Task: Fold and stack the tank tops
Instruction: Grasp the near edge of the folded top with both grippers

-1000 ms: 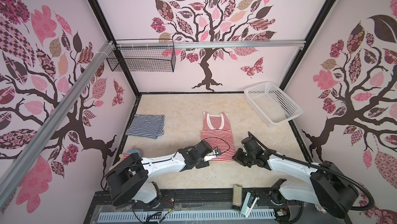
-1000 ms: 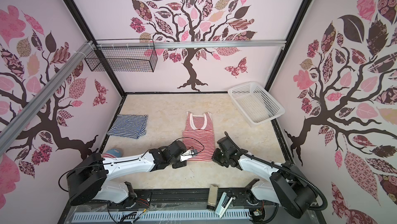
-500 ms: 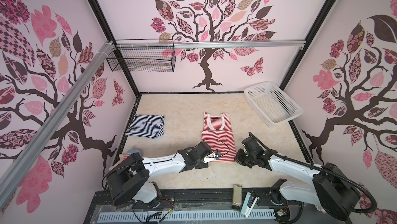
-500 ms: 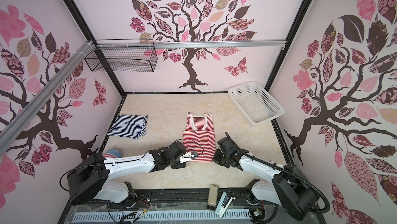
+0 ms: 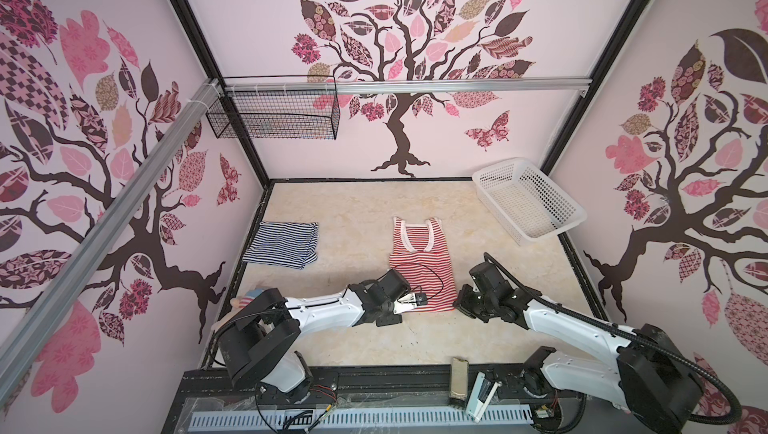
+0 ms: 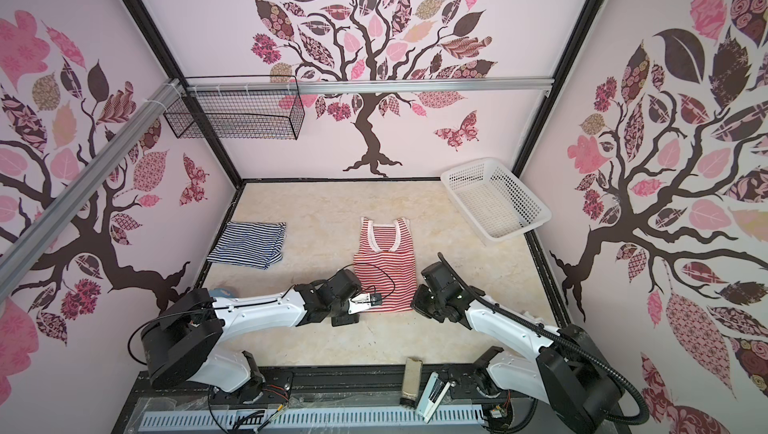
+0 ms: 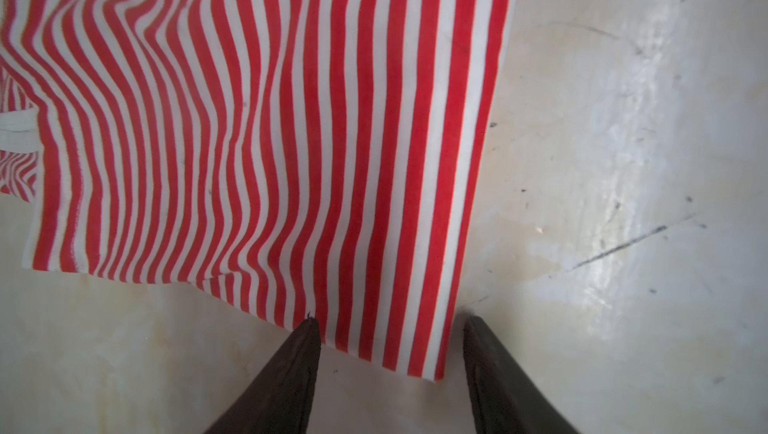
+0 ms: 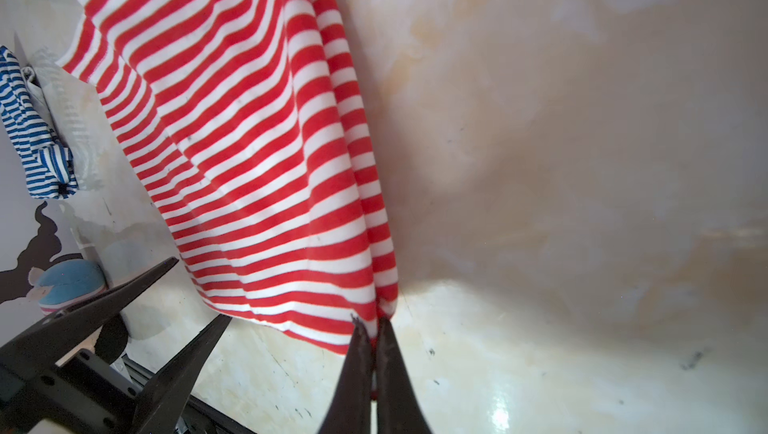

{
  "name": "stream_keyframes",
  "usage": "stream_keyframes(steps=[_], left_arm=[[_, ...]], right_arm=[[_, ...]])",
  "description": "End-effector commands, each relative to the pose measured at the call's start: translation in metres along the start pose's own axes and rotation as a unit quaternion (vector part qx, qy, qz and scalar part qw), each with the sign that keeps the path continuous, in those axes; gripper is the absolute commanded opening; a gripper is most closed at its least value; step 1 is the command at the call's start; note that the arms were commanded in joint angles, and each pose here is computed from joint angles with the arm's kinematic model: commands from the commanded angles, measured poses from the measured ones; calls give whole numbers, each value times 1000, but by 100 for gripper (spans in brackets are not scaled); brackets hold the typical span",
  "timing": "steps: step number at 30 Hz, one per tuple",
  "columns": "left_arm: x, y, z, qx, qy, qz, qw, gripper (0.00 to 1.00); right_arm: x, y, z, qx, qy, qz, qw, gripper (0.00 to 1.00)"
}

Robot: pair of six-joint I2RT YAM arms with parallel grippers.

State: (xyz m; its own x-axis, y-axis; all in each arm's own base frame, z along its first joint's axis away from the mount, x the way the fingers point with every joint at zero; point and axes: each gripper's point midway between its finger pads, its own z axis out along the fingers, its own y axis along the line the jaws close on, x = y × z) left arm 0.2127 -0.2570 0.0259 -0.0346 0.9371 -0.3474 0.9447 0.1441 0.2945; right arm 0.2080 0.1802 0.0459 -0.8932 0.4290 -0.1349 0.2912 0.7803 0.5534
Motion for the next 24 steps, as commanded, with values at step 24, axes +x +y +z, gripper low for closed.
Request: stream_keyframes(steps=[24], left_arm=[[1, -12, 3, 82, 30, -9, 996, 54]], right_arm=[[-14, 29, -15, -21, -15, -16, 1000, 0]])
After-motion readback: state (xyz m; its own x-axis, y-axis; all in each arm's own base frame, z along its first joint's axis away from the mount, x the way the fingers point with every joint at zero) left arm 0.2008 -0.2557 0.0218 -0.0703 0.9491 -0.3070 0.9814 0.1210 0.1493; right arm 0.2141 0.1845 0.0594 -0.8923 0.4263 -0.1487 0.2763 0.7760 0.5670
